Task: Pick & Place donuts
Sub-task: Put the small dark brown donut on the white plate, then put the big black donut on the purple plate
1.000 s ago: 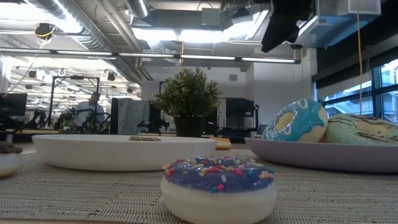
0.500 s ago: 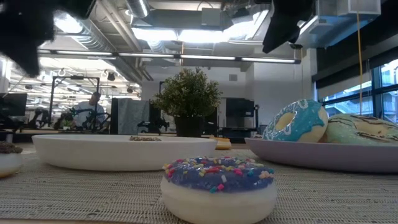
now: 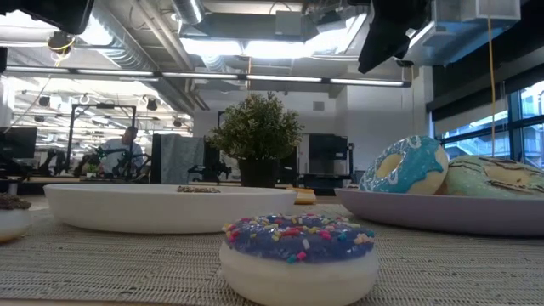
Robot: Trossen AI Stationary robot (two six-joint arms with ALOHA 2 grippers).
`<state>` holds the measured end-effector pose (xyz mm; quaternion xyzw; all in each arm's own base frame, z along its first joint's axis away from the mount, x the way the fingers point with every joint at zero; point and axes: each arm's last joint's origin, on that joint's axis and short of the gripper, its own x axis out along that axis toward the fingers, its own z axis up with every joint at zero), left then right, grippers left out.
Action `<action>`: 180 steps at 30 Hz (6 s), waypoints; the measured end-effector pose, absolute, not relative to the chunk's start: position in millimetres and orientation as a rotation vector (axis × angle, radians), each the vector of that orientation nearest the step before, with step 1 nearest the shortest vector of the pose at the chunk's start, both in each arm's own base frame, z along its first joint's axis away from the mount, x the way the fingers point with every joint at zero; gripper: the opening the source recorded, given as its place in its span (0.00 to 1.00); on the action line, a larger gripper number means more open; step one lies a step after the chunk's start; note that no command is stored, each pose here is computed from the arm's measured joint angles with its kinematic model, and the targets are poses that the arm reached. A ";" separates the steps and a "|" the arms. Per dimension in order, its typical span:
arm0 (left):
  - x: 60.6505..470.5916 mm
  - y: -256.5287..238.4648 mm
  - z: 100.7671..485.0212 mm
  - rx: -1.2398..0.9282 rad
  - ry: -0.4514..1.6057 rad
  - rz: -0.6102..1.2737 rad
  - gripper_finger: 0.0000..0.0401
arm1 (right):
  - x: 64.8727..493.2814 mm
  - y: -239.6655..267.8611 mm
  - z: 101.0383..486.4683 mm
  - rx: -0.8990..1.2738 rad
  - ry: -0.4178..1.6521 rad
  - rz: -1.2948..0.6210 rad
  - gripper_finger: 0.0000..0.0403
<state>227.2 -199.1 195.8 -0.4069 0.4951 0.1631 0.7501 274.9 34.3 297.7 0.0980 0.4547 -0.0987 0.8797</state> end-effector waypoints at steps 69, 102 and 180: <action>263.1 -196.0 141.4 -0.870 1.161 0.394 0.10 | 274.8 34.2 297.7 0.176 0.950 -0.194 0.29; 276.9 -103.2 183.8 -0.694 1.094 0.536 0.06 | 274.8 33.2 297.9 0.162 0.940 -0.226 0.29; 247.8 -60.9 313.6 -0.484 0.458 0.125 0.33 | 238.2 -76.8 303.6 0.415 1.045 -0.647 0.29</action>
